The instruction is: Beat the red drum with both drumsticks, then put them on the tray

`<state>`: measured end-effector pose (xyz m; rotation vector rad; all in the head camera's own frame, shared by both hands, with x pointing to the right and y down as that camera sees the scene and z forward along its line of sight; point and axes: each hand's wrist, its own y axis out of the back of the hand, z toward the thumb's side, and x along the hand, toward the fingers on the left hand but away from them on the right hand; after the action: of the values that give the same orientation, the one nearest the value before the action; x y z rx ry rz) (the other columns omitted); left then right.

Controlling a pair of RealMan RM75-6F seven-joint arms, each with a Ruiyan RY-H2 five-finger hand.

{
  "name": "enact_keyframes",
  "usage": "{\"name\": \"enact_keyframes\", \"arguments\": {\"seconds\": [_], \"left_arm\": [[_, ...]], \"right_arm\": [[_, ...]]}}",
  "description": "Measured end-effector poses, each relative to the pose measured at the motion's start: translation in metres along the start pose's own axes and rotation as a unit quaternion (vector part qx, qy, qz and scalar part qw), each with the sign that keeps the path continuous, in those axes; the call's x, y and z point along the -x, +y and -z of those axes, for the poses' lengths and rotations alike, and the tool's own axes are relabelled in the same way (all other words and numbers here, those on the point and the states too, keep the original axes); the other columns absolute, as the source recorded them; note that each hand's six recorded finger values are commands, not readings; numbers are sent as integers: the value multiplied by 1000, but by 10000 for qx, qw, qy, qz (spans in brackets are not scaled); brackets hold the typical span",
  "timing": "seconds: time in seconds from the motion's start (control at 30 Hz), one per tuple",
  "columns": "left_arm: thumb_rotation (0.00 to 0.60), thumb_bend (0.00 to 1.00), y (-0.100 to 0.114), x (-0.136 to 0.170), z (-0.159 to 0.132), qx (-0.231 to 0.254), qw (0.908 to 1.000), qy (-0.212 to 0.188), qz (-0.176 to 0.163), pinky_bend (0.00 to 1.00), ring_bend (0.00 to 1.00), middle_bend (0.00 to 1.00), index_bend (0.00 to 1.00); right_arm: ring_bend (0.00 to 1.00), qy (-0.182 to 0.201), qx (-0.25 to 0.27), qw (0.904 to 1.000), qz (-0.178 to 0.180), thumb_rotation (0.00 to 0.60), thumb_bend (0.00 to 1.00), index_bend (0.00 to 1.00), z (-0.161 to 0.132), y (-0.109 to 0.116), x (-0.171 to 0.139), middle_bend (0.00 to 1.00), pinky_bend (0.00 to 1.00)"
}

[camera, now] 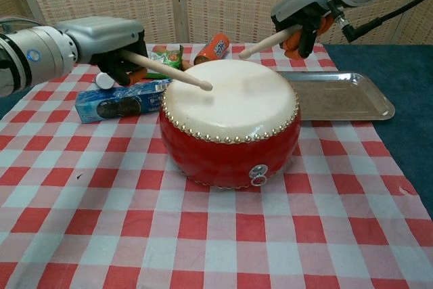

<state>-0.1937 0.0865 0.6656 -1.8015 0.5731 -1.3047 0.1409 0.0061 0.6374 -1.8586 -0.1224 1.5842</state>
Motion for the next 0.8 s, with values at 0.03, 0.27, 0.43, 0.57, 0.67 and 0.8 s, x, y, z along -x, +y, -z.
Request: {"name": "enact_keyframes", "arguments": {"seconds": [0.03,0.27,0.43,0.57,0.67,0.8], "left_arm": [[600,807,-4,-1,-2,-100,9999,17,45,1000,1000,1000,1000],[600,807,9,7,12,-193,9992,329,-147,1000,1000,1000,1000],[600,807,19,13,16,140,9993,304,-158,1000,1000,1000,1000],[600,807,2,7,5,53,9998,203,35,1000,1000,1000,1000],[600,807,-14,-1,0,-212,9994,208,194,1000,1000,1000,1000],[600,806,-15,-4,3,-437,9984,330,156,1000,1000,1000,1000]], "right_arm": [[1000,-10,-23,10000,-11,600,812,1000,0,-1,0,1000,1000],[1000,-177,-642,9971,-378,600,815,1000,2,-26,8,1000,1000],[1000,-307,-805,9957,-345,600,815,1000,-5,-25,12,1000,1000],[1000,-221,-604,9979,-84,600,815,1000,-10,-8,5,1000,1000],[1000,-138,-493,9987,51,600,815,1000,-11,0,-1,1000,1000],[1000,-173,-658,9976,-79,600,815,1000,-10,-11,3,1000,1000]]}}
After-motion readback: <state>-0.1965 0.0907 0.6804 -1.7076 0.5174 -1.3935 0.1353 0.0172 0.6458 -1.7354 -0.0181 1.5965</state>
